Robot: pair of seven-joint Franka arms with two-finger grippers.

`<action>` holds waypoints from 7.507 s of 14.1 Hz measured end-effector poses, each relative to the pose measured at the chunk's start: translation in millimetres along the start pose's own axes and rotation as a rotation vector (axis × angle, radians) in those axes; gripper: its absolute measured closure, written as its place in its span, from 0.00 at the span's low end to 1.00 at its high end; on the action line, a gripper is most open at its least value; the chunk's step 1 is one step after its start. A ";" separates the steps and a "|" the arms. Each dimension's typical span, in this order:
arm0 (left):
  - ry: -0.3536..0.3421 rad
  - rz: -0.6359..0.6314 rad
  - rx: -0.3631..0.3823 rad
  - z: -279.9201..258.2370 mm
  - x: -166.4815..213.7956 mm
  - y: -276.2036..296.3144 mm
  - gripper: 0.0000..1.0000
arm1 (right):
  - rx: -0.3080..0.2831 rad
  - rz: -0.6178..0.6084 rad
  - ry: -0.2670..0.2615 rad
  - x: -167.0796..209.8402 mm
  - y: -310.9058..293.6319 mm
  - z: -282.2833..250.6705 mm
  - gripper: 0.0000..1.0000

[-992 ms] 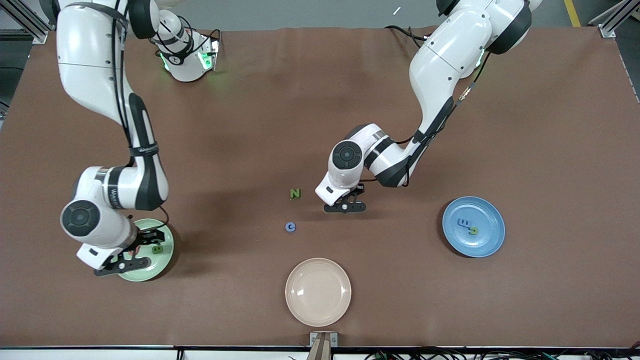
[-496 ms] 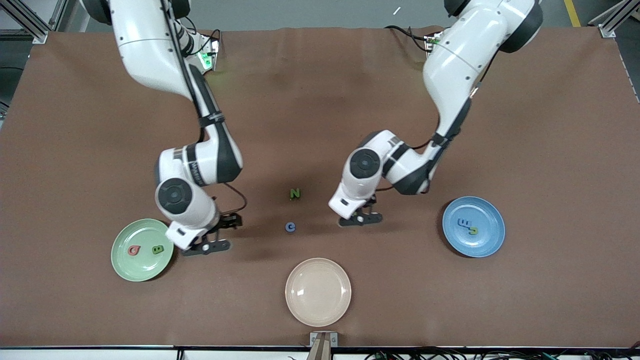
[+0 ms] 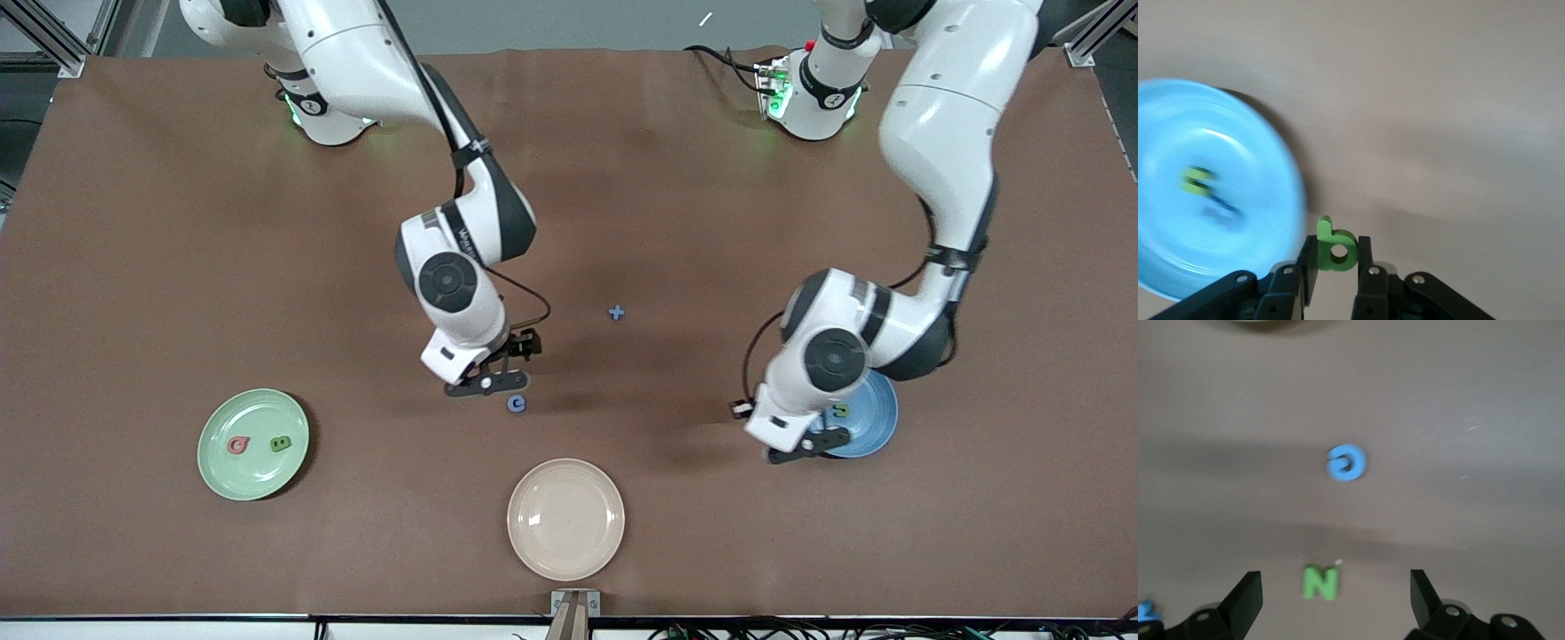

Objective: Sort upper and lower case letters into plates
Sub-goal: 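Drop the b on the blue plate while the right gripper grasps green N, then grasp the blue x with the left gripper while the right gripper places N, then drop the x on the blue plate while the right gripper grasps blue G, then place the blue G on the green plate while the left gripper withdraws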

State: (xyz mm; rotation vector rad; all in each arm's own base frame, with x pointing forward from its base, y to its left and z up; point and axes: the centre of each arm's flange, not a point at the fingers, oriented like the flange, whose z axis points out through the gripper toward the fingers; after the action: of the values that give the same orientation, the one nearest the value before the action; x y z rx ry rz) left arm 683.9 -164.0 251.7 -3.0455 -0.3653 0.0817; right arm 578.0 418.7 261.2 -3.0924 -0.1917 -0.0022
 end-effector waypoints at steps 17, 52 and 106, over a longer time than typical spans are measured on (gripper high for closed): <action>-0.083 0.025 -0.069 -0.8 -51.8 13.6 0.00 | -0.050 0.054 0.029 -38.1 -20.0 83.2 0.42; 0.076 -0.111 0.006 6.7 -48.9 78.1 0.73 | -0.275 -0.247 -0.022 82.7 384.2 8.7 0.03; 0.077 0.119 0.024 -358.2 -105.5 -163.6 0.00 | -0.171 -0.027 -0.070 121.9 309.8 -30.3 0.64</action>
State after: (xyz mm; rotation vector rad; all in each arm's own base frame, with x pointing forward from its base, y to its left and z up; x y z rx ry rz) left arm 565.3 -54.3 626.0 -3.0336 -0.1763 -0.0249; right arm 737.3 125.3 278.6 -3.2624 -0.2483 0.0932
